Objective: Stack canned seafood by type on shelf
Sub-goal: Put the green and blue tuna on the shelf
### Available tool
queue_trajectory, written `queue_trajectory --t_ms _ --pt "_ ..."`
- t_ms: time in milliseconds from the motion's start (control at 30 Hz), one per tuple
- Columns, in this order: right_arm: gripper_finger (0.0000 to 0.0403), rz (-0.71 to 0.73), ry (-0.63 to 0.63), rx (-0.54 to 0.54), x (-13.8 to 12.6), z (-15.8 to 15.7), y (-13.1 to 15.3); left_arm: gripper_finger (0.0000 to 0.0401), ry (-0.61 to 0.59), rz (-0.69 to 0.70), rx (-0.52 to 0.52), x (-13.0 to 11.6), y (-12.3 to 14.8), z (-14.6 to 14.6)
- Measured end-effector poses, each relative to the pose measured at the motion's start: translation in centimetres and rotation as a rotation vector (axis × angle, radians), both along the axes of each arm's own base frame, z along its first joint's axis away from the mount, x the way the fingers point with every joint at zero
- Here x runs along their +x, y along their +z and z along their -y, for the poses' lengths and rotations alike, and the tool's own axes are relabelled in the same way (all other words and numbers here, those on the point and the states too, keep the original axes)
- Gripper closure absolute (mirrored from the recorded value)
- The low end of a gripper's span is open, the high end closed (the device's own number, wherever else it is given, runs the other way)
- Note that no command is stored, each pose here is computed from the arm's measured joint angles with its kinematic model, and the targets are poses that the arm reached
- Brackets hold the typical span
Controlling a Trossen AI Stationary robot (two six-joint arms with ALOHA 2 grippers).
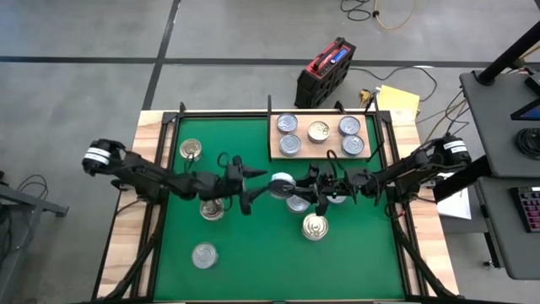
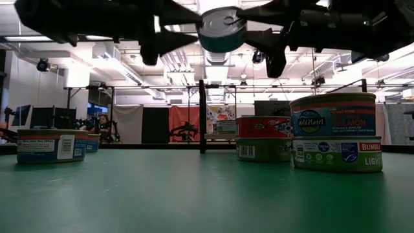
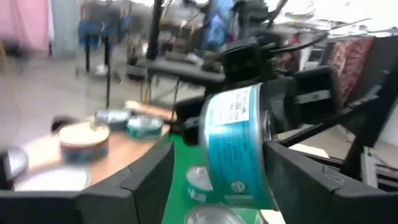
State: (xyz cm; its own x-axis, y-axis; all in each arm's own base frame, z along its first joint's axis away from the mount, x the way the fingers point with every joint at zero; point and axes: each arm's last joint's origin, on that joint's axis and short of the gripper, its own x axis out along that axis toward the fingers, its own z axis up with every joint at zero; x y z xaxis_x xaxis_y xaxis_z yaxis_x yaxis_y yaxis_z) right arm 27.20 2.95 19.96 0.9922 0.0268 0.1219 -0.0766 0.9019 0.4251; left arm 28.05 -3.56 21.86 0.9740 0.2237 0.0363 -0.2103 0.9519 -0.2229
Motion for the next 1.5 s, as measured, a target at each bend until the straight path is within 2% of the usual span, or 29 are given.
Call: queue_trajectory --t_ms 67,133,233,300,433,600,767,867,967,1133,1200,1300,1367,1433,1500 --pt "0.0265 -0.002 -0.007 0.0 0.0 0.1 0.0 0.0178 0.012 -0.031 -0.059 0.0 0.1 -1.0" --pt "0.0265 -0.006 -0.01 -0.001 0.0 0.1 -0.1 0.0181 -0.053 -0.045 -0.075 0.1 0.2 -1.6" --pt "0.0265 0.001 0.019 -0.007 0.0 -0.1 0.0 0.0183 -0.246 -0.059 -0.022 0.5 0.3 -1.5" --pt "0.0265 0.0 0.026 -0.012 0.0 -0.1 0.0 0.0184 -0.299 -0.076 0.008 1.1 0.2 -1.4" --pt "0.0265 -0.002 0.015 -0.035 0.0 -0.1 0.0 0.0184 -0.275 -0.118 0.017 2.6 0.5 -1.7" --pt "0.0265 -0.022 0.017 -0.042 0.0 -0.1 -0.2 0.0184 -0.276 -0.153 0.081 4.3 0.9 -1.6" --pt "0.0265 -0.019 0.017 -0.055 0.0 -0.1 -0.2 0.0201 -0.276 -0.148 0.12 4.5 1.2 -1.5" --pt "0.0265 -0.018 0.022 -0.072 0.0 -0.2 -0.2 0.0241 -0.28 -0.144 0.095 4.5 1.2 -1.5" --pt "0.0266 -0.014 0.024 -0.138 0.0 -0.2 -0.2 0.029 -0.292 -0.14 0.04 4.4 1.1 -1.4" --pt "0.0265 -0.012 0.017 -0.141 0.0 -0.2 -0.2 0.029 -0.297 -0.135 -0.012 4.3 1.0 -1.5" --pt "0.0233 -0.014 0.001 -0.134 0.0 -0.2 -0.2 0.029 -0.289 -0.134 -0.04 4.3 1.0 -1.5" --pt "0.0151 -0.004 -0.019 -0.129 0.0 -0.1 0.0 0.0291 -0.272 -0.149 -0.104 4.2 0.7 -1.6" --pt "0.0106 -0.012 -0.013 -0.137 0.0 -0.1 -0.1 0.0291 -0.26 -0.139 -0.184 4.2 0.7 -1.9" --pt "0.0077 -0.019 -0.006 -0.148 -0.1 -0.1 0.0 0.0291 -0.252 -0.121 -0.267 4.1 0.8 -2.1" --pt "0.0066 -0.021 -0.003 -0.169 -0.4 -0.1 0.4 0.0291 -0.246 -0.104 -0.331 3.8 0.7 -2.4"
